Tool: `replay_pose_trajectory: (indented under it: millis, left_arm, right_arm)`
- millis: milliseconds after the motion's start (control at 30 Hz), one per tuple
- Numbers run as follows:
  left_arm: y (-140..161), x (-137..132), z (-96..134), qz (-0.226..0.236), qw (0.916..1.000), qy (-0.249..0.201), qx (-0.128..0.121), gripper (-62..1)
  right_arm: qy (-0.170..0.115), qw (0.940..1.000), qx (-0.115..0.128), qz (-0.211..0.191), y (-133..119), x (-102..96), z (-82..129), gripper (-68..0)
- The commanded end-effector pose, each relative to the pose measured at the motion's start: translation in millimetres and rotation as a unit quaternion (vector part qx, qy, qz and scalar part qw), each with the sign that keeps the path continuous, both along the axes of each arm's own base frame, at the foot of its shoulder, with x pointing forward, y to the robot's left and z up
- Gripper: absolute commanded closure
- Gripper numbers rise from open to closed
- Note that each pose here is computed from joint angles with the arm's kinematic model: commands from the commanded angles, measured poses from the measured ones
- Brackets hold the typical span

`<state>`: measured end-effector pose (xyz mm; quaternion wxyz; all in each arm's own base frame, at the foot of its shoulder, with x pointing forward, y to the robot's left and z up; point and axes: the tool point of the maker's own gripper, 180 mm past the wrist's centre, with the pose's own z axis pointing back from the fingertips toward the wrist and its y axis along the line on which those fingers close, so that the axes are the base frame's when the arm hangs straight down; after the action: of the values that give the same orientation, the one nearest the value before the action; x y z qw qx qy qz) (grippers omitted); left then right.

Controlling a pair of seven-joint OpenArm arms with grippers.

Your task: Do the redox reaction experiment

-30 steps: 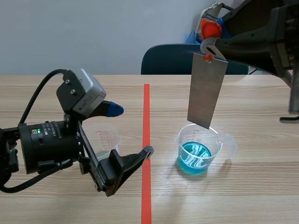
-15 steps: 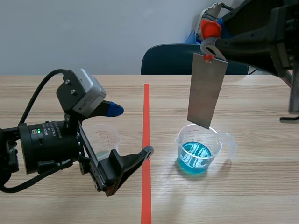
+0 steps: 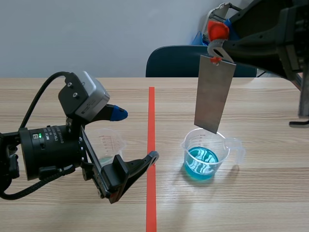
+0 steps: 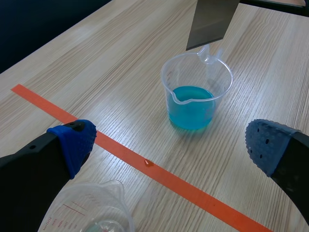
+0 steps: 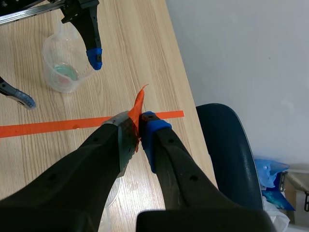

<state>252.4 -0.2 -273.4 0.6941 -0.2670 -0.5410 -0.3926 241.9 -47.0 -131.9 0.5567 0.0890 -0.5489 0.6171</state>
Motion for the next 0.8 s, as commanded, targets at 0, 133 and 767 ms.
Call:
replay_pose_trajectory:
  millis: [0, 133, 767]
  left_arm:
    - [-4.3, 2.1, 8.4, 0.002, 0.9998, -0.008, -0.017, -53.8]
    - [-14.8, 2.1, 13.8, 0.002, 0.9993, -0.008, -0.037, -15.4]
    - [-36.5, 39.7, 16.0, 0.009, 0.9981, -0.046, -0.040, -3.2]
  right_arm:
    - [-0.009, 0.9999, -0.001, 0.004, -0.5, 0.4, 5.8, -0.6]
    - [-0.009, 0.9999, -0.001, 0.004, -0.5, 0.4, 5.8, -0.6]
    - [-0.009, 1.0000, -0.002, 0.003, -0.7, 0.5, 5.4, -0.6]
